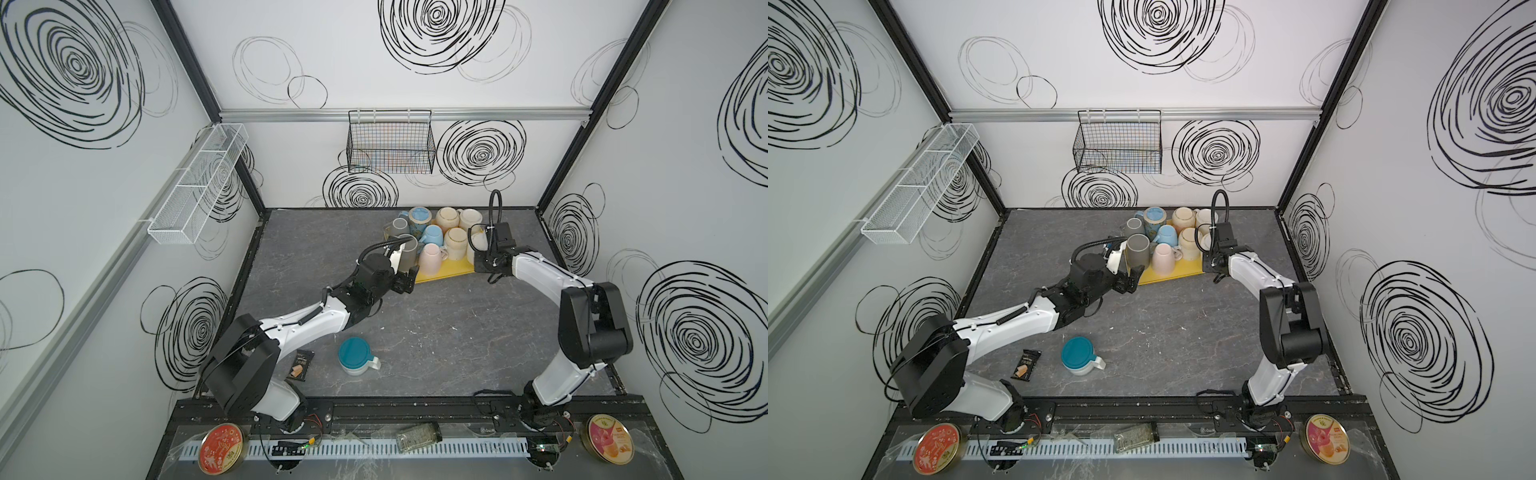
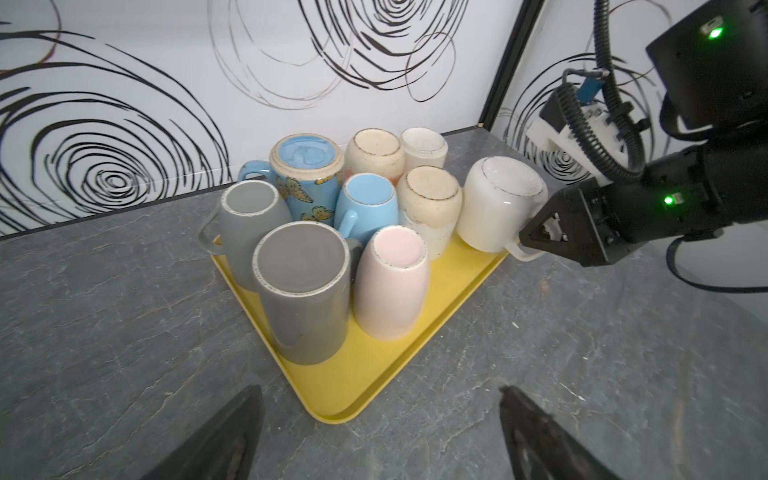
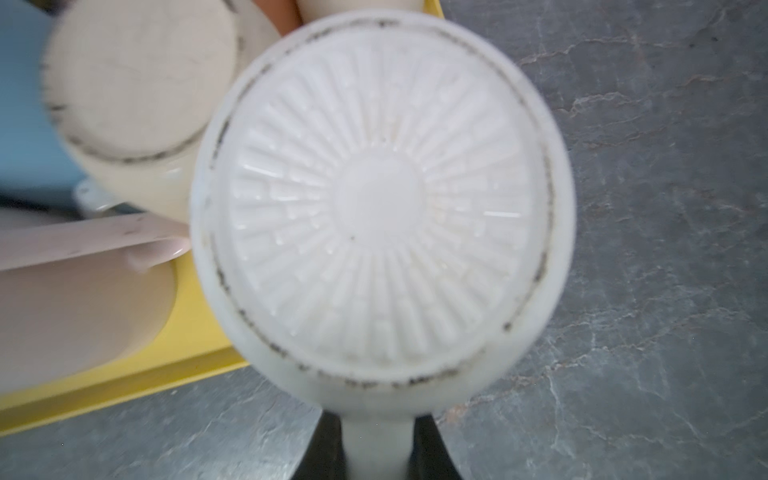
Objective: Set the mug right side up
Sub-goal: 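Grasp and lift the upside-down white mug with right gripper while left arm approaches, then grasp the white mug with the left gripper from the right gripper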
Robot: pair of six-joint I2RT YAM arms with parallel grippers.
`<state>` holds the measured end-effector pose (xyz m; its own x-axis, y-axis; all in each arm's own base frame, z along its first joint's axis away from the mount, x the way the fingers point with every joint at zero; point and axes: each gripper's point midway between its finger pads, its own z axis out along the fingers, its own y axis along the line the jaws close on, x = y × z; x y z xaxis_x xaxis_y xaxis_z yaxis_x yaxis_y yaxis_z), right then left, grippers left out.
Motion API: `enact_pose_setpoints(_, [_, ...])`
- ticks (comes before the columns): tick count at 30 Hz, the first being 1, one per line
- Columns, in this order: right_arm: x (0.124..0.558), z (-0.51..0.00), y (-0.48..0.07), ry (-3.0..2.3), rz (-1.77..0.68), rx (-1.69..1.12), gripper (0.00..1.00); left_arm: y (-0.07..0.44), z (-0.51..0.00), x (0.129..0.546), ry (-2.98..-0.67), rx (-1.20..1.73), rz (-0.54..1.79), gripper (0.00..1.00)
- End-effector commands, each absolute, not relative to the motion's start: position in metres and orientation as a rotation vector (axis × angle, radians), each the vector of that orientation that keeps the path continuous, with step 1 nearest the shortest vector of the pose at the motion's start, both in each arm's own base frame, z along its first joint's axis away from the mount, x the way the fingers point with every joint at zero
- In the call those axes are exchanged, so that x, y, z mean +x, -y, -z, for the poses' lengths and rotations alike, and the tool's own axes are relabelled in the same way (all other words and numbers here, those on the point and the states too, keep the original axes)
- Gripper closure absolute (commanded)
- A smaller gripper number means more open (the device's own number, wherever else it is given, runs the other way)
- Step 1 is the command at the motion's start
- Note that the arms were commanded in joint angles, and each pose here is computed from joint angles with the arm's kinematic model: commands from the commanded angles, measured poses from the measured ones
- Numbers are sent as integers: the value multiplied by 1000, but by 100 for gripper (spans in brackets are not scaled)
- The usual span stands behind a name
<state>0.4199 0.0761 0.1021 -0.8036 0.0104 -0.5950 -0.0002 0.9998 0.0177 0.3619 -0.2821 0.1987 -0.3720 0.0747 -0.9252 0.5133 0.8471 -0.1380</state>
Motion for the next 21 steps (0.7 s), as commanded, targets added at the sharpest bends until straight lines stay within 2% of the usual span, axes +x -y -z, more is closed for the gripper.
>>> enact_pose_setpoints(1, [431,-171,-96,-2218,-137,-34,100,292,-221,348,-1879,479,576,7])
enact_pose_setpoints(10, [395,-237,-120,-1986,-309,-79,100,295,-236,323,-1879,416,714,5])
enact_pose_setpoints(21, [359,-344,-221,-1772,-921,-300,100,288,-299,325,-1738,211,1010,6])
